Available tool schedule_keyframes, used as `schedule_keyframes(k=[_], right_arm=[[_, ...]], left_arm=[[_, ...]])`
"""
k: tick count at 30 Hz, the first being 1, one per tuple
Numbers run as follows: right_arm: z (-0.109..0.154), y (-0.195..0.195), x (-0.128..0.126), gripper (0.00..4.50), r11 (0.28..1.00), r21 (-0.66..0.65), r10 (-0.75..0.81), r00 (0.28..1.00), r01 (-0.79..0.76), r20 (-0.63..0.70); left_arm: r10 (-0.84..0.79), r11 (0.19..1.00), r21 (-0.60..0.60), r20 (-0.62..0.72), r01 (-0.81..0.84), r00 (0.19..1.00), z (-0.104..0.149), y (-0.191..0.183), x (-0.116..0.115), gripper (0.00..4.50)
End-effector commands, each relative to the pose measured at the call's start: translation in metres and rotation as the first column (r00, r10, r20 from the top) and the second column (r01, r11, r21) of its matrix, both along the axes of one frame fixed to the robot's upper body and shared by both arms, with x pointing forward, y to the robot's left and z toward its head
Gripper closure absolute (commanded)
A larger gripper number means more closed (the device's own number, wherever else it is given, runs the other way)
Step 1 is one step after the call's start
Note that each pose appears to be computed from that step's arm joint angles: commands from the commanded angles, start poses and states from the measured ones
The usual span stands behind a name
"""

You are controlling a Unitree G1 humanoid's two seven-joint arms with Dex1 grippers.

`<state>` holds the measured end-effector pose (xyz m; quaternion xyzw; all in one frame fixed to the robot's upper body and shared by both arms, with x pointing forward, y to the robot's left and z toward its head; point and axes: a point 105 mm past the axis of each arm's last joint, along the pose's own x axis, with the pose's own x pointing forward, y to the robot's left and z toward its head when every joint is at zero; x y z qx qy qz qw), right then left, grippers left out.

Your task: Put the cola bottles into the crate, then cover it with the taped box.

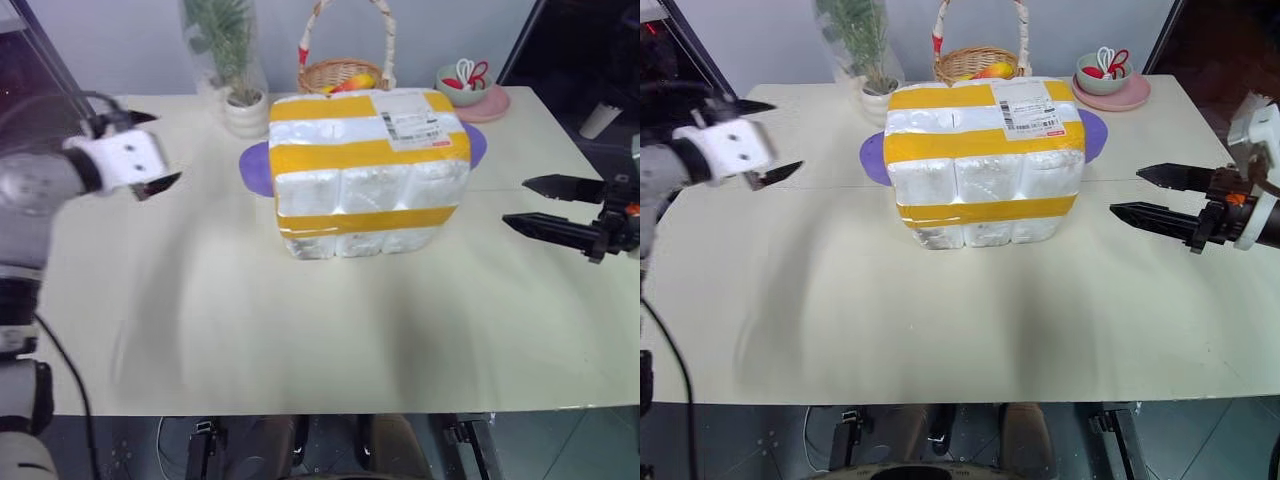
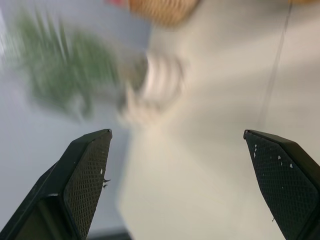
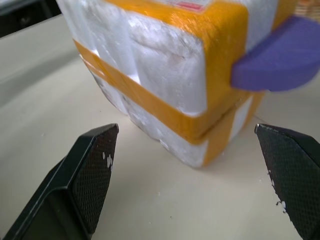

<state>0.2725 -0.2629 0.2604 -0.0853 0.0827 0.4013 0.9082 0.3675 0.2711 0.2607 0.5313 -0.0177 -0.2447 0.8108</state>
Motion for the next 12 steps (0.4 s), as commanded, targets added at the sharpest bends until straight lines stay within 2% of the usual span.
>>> schedule_keyframes(k=[1, 3, 4, 5, 8, 12], right_arm=[[0.014, -0.004, -0.003, 0.0, 1.0, -0.029, 0.006, 0.998, -0.005, 0.06], [0.012, -0.005, -0.004, 0.0, 0.999, -0.044, 0.021, 0.999, -0.019, 0.042], [0.011, -0.005, -0.005, 0.0, 0.998, -0.05, 0.032, 0.999, -0.03, 0.033], [0.01, -0.005, -0.006, 0.0, 0.998, -0.053, 0.045, 0.999, -0.044, 0.026], [0.013, -0.004, -0.008, 0.0, 0.996, -0.052, 0.079, 0.997, -0.078, 0.025], [0.016, -0.008, 0.001, 0.0, 0.998, -0.045, 0.053, 0.998, -0.051, 0.04]], left_arm=[[-0.194, 0.916, -0.395, -0.307, 0.061, 0.932, -0.002, 0.0, -0.026, 0.07], [-0.431, 0.781, -0.617, -0.424, 0.095, 0.796, 0.011, -0.012, -0.054, 0.07], [-0.504, 0.729, -0.68, -0.464, 0.072, 0.728, 0.018, -0.014, -0.064, 0.07], [-0.545, 0.712, -0.698, -0.479, 0.077, 0.688, 0.023, -0.016, -0.071, 0.07], [-0.538, 0.753, -0.65, -0.521, 0.1, 0.663, 0.023, -0.018, -0.072, 0.07], [-0.543, 0.75, -0.65, -0.497, 0.124, 0.677, 0.028, -0.028, -0.061, 0.07]])
